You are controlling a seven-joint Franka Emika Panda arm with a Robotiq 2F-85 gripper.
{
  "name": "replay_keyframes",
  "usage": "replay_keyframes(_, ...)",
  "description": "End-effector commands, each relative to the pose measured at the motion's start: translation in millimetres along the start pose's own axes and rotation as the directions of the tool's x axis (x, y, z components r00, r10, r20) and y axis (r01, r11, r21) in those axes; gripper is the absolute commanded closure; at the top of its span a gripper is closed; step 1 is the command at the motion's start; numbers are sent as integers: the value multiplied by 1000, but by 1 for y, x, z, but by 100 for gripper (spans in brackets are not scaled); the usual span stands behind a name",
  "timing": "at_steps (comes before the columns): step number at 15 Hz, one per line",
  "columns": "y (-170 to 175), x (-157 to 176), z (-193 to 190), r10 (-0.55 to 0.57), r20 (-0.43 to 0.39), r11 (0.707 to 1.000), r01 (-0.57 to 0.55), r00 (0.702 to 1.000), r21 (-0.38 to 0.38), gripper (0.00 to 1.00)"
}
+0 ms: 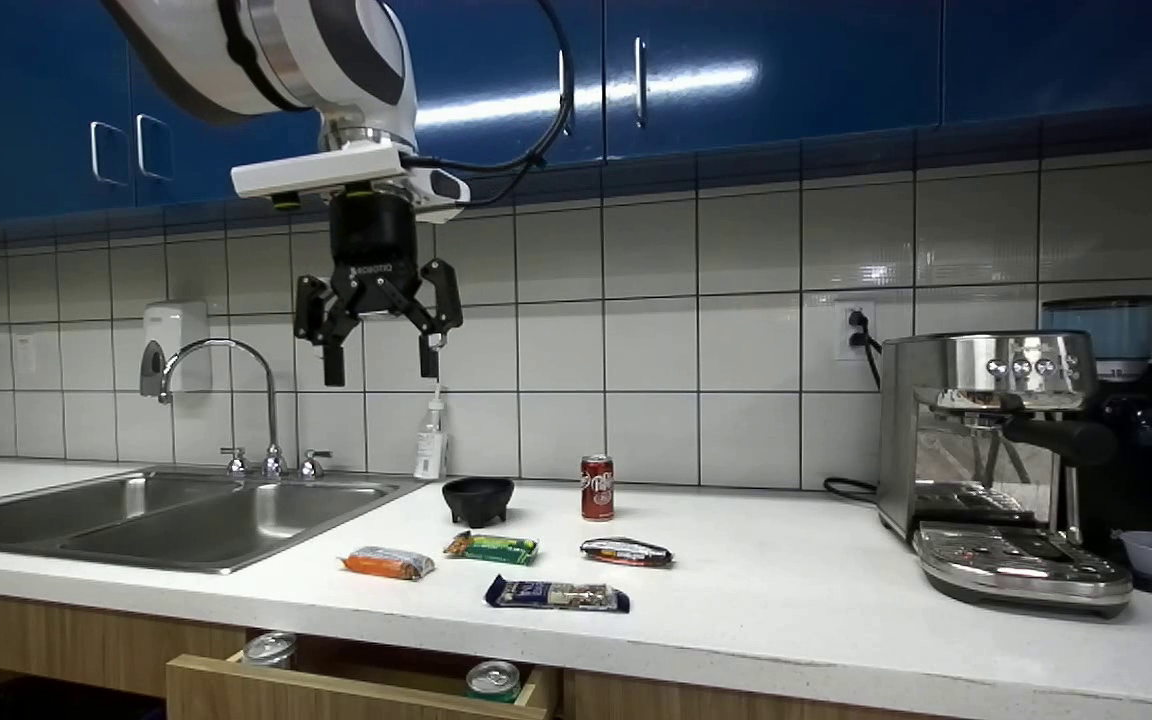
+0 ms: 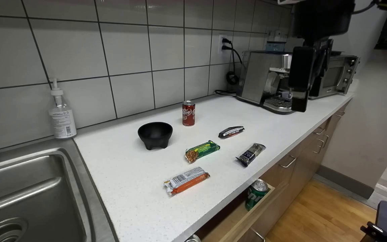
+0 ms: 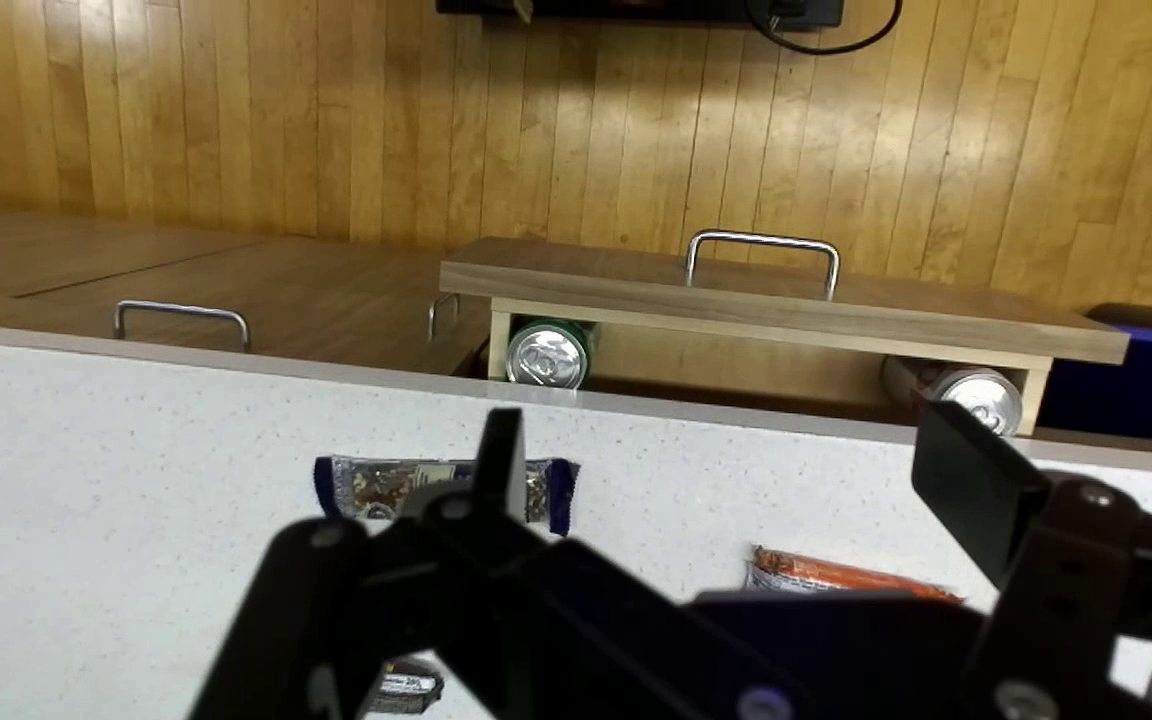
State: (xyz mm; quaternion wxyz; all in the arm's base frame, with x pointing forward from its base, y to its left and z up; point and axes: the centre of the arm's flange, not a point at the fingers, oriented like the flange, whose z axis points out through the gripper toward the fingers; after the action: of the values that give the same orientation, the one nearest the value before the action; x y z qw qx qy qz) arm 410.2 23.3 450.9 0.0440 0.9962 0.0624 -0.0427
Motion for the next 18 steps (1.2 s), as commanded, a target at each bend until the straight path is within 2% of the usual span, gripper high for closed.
replay_keyframes(1,-7,-14,10,-23,-25,1000,22,999,-15,0)
replay_keyframes(9,-16,-13,42,-33,-90,998,28,995,-48,0)
replay_keyframes(18,-20,-1,84,-3,-138,999,-2,990,-32,0)
